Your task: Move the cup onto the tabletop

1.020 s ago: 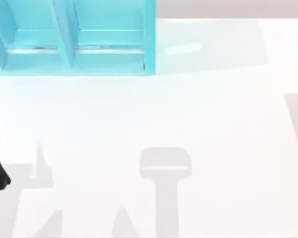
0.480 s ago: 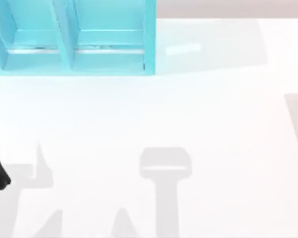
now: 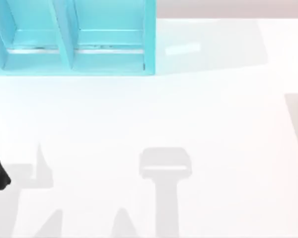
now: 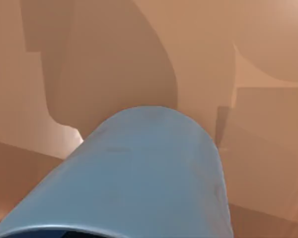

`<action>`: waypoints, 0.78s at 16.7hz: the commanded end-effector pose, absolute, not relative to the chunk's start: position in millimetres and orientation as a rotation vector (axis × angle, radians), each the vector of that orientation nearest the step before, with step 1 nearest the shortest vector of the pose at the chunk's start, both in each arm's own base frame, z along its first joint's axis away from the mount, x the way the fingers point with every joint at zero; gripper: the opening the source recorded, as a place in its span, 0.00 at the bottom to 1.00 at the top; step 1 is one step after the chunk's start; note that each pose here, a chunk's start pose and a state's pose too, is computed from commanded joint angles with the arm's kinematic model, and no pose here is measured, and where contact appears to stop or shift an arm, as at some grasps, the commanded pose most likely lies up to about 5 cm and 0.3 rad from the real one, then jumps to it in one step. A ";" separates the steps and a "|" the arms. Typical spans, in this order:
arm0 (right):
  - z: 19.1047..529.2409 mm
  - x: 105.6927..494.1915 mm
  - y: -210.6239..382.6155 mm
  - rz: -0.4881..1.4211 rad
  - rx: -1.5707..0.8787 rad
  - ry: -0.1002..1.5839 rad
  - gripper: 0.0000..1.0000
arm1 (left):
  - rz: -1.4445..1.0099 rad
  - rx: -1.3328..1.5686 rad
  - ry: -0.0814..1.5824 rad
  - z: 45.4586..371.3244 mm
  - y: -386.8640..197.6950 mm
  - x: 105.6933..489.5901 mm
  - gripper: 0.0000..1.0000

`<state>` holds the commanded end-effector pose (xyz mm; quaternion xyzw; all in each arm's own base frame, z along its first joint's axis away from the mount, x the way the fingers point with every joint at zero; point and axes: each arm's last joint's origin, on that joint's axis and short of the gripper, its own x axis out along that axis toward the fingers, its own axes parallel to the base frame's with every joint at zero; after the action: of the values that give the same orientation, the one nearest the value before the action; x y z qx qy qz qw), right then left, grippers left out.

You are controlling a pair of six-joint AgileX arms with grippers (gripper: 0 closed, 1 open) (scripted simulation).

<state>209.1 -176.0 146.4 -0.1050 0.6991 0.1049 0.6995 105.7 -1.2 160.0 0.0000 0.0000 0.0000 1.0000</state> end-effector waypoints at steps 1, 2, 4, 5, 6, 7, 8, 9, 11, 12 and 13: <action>146.4 209.1 -176.0 0.234 -0.234 1.558 0.77 | 0.000 0.000 0.000 160.0 -1.2 105.7 1.00; 146.4 209.1 -176.0 0.234 -0.234 1.558 0.70 | 0.000 0.000 0.000 160.0 -1.2 105.7 1.00; 146.4 209.1 -176.0 0.234 -0.234 1.558 0.55 | 0.000 0.000 0.000 160.0 -1.2 105.7 1.00; 146.4 209.1 -176.0 0.234 -0.234 1.558 0.47 | 0.000 0.000 0.000 160.0 -1.2 105.7 1.00; 146.4 209.1 -176.0 0.234 -0.234 1.558 0.40 | 0.000 0.000 0.000 160.0 -1.2 105.7 1.00; 146.4 209.1 -176.0 0.234 -0.234 1.558 0.32 | 0.000 0.000 0.000 160.0 -1.2 105.7 1.00; 146.4 209.1 -176.0 0.234 -0.234 1.558 0.25 | 0.000 0.000 0.000 160.0 -1.2 105.7 1.00; 146.4 209.1 -176.0 0.234 -0.234 1.558 0.17 | 0.000 0.000 0.000 160.0 -1.2 105.7 1.00; 146.4 209.1 -176.0 0.234 -0.234 1.558 0.02 | 0.000 0.000 0.000 160.0 -1.2 105.7 1.00; 146.4 209.1 -176.0 0.234 -0.234 1.558 0.00 | 0.000 0.000 0.000 160.0 -1.2 105.7 1.00; 146.4 209.1 -176.0 0.234 -0.234 1.558 0.00 | 0.000 0.000 0.000 160.0 -1.2 105.7 1.00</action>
<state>209.1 -176.0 146.4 -0.1050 0.6991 0.1049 0.6995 105.7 -1.2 160.0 0.0000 0.0000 0.0000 1.0000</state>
